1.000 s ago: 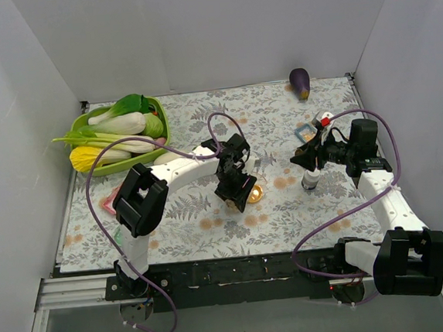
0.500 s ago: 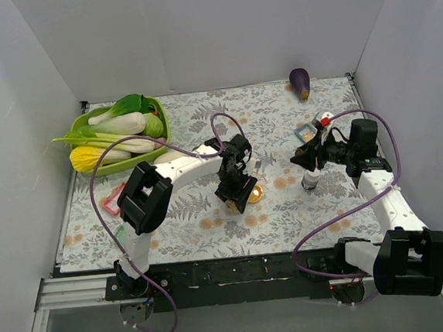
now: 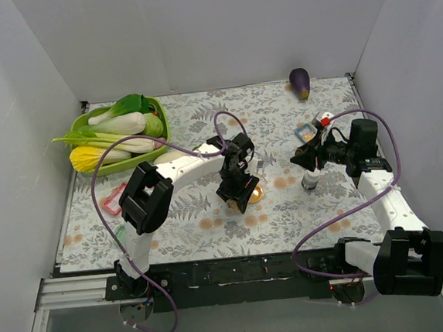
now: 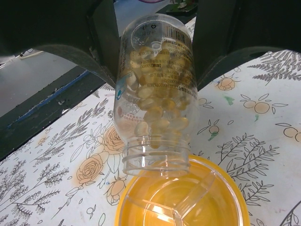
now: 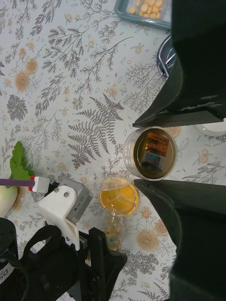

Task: Sort the pills into containers

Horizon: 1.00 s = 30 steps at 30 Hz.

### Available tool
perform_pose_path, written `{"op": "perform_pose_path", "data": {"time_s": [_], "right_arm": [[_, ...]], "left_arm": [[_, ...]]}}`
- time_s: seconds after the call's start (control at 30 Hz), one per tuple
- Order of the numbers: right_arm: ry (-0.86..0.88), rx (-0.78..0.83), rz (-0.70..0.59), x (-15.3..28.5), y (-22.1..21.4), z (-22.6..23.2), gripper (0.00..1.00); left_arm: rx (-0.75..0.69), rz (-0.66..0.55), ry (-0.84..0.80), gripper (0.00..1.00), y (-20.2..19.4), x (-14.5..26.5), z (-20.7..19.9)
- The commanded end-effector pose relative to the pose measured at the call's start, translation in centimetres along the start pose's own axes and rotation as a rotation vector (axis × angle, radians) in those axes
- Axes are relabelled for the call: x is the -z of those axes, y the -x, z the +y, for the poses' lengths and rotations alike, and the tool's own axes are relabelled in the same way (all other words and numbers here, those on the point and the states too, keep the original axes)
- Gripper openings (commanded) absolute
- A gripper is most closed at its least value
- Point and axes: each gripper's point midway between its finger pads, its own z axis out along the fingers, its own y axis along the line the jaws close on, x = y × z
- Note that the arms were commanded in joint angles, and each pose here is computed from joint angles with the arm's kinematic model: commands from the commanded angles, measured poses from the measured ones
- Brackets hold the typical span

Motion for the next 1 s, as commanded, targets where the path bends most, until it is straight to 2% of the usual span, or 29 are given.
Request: {"op": "perform_pose_path", "data": {"time_s": [0.0,0.97], "right_arm": [[0.008,0.032,-0.021,0.09,0.39,0.13,0.01],[0.010,0.025,-0.018,0.03,0.23,0.13,0.01]], "left_arm": [[-0.007,-0.015,-0.006,0.00,0.56,1.18,-0.89],[0.031,0.008,0.023,0.00,-0.38,1.77,-0.69]]}}
